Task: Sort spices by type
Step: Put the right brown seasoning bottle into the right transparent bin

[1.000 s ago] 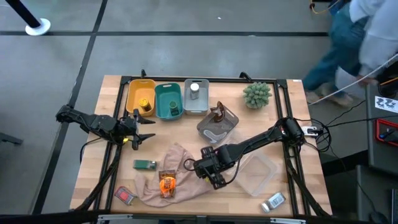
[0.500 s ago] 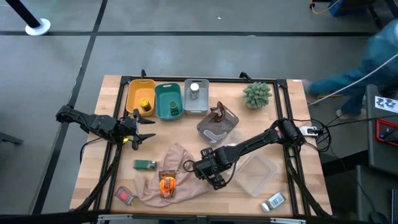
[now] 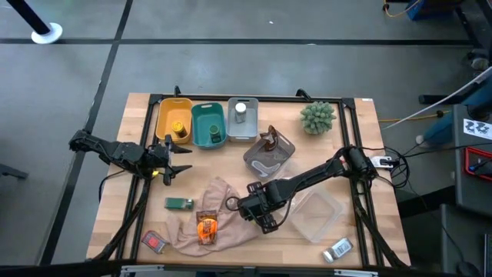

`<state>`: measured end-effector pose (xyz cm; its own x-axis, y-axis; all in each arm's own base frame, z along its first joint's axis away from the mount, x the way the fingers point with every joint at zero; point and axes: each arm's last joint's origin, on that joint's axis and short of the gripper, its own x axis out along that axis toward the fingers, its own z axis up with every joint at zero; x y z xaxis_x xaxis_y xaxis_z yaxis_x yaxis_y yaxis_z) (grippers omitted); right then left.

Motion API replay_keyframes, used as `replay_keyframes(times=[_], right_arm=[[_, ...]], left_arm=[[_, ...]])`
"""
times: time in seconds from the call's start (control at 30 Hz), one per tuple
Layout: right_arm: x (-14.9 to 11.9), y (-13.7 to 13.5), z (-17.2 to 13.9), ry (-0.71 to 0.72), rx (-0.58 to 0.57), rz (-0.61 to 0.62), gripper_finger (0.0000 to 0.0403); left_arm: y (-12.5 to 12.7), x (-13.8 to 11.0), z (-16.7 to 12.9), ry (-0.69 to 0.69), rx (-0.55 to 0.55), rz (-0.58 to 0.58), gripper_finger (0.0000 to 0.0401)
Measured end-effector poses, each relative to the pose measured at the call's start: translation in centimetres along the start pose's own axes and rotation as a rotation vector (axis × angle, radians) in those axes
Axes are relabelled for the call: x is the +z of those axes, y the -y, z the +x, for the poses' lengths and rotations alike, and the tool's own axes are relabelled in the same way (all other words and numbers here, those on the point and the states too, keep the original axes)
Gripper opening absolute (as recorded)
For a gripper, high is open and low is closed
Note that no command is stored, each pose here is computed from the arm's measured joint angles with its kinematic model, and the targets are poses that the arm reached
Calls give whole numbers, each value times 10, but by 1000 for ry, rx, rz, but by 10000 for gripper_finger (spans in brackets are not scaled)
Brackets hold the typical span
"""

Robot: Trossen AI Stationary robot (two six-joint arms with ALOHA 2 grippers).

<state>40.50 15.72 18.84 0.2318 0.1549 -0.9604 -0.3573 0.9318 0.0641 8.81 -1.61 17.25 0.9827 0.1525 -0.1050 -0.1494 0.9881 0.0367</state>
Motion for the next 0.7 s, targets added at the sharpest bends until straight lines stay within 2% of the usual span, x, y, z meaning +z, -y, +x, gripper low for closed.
replay_keyframes(times=[0.43,0.7], right_arm=[[0,0,11,-20,51,5,191],[7,-2,-9,-47,51,8,195]], left_arm=[[0,0,0,1,0,0,255],[0,0,0,0,-1,0,255]])
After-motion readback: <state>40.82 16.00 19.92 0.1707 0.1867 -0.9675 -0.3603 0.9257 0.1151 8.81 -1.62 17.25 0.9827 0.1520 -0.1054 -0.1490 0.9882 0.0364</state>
